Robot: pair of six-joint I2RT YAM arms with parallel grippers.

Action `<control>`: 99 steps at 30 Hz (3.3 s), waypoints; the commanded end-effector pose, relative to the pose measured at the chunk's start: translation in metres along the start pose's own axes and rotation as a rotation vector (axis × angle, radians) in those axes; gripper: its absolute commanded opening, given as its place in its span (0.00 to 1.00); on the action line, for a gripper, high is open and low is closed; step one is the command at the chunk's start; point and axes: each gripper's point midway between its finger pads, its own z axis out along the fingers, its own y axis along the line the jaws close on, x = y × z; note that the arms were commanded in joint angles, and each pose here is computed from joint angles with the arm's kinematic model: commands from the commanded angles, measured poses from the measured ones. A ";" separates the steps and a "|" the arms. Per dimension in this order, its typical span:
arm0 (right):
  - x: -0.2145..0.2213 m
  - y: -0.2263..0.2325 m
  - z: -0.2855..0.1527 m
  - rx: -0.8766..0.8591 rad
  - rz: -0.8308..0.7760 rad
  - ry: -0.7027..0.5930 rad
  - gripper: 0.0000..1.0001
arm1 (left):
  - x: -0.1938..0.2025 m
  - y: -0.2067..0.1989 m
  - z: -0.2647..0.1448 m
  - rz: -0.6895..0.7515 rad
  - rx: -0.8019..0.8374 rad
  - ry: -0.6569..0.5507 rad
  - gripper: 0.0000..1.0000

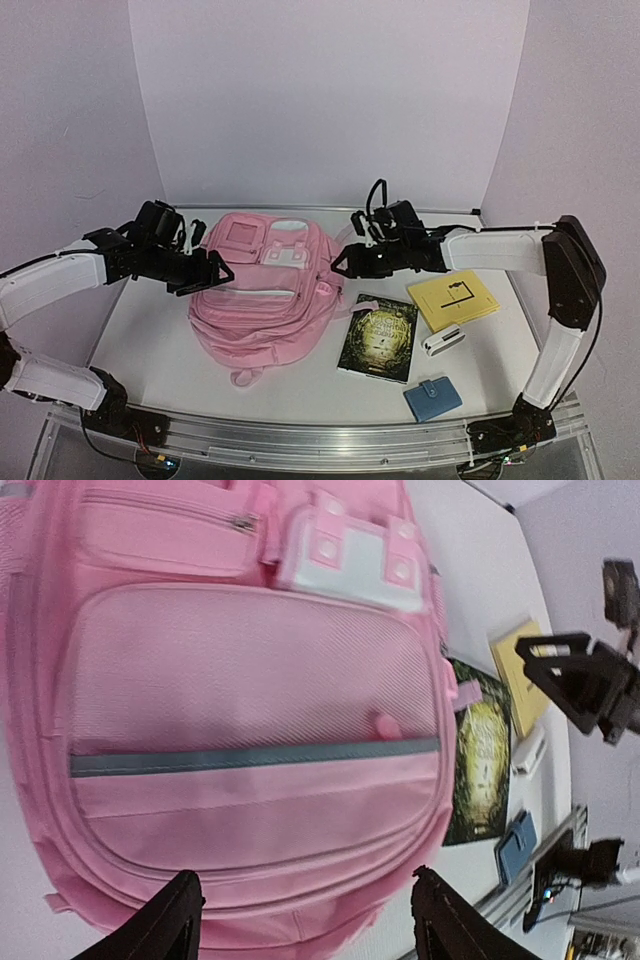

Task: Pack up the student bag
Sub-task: Zip the student bag at the center of the board, then adjust the student bag at the center of the board.

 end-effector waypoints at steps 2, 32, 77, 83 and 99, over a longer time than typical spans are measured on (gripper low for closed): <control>-0.014 0.018 0.026 -0.087 -0.022 0.005 0.52 | -0.012 0.035 -0.006 -0.186 -0.077 -0.081 0.73; -0.005 0.019 0.086 -0.378 -0.019 0.096 0.29 | 0.023 0.098 0.035 -0.419 -0.176 -0.061 0.56; 0.084 0.113 0.026 -0.442 -0.083 0.168 0.13 | -0.045 0.096 0.017 -0.296 -0.233 -0.164 0.72; 0.100 0.121 0.029 -0.444 -0.095 0.205 0.13 | -0.005 0.115 -0.004 -0.384 -0.278 -0.173 0.84; 0.067 0.097 0.000 -0.181 -0.270 0.108 0.54 | 0.033 0.119 0.016 -0.492 -0.167 -0.133 0.69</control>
